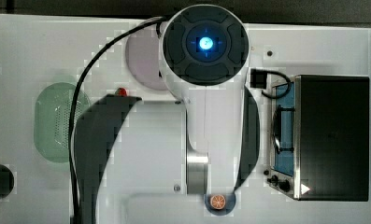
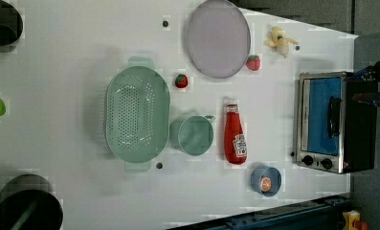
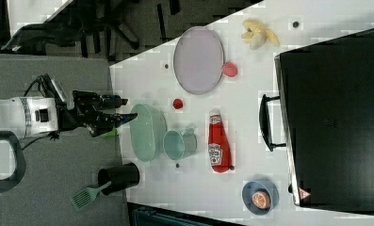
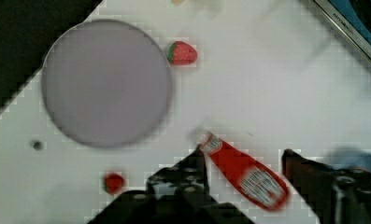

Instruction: Flap open oven.

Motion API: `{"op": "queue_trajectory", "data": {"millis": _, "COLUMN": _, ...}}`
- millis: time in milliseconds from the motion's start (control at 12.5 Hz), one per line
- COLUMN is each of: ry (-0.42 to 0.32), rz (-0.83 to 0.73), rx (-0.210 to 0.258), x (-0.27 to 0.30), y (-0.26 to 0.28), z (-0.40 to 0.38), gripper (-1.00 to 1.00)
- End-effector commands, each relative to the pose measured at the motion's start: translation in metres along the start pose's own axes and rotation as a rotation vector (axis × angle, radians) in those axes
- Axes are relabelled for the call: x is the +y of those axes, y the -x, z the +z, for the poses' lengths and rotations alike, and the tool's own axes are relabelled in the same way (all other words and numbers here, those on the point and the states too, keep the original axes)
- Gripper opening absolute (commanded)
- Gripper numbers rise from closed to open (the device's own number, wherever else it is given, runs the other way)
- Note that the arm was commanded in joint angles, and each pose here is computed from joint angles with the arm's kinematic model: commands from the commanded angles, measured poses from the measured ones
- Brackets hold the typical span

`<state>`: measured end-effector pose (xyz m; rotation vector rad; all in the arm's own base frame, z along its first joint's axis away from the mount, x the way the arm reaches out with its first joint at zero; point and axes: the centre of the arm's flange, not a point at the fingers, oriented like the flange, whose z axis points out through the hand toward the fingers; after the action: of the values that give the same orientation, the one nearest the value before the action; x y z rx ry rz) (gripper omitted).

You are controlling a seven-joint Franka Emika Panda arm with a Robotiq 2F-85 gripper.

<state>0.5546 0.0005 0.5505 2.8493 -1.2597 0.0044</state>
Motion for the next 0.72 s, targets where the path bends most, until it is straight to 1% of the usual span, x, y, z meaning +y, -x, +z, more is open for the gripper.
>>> {"op": "queue_trajectory", "data": {"millis": 80, "ry": 0.021, "rz": 0.019, "rx": -0.034, "x": 0.0937, "y": 0.0388, "z": -0.0601, "gripper": 0.58}}
{"op": "queue_trajectory", "data": {"millis": 240, "ry": 0.021, "rz": 0.019, "rx": -0.034, "x": 0.0936, "y": 0.0388, "z": -0.0600, "gripper": 0.99}}
{"op": "queue_trajectory", "data": {"millis": 400, "ry": 0.021, "rz": 0.019, "rx": -0.034, "x": 0.0936, "y": 0.0389, "z": -0.0601, "gripper": 1.00}}
{"op": "queue_trajectory", "data": {"millis": 480, "ry": 0.021, "rz": 0.019, "rx": -0.034, "x": 0.0936, "y": 0.0389, "z": -0.0601, "gripper": 0.90}}
{"op": "queue_trajectory", "data": {"millis": 720, "ry": 0.022, "rz": 0.021, "rx": -0.036, "x": 0.0945, "y": 0.0381, "z": -0.0591, "gripper": 0.15}}
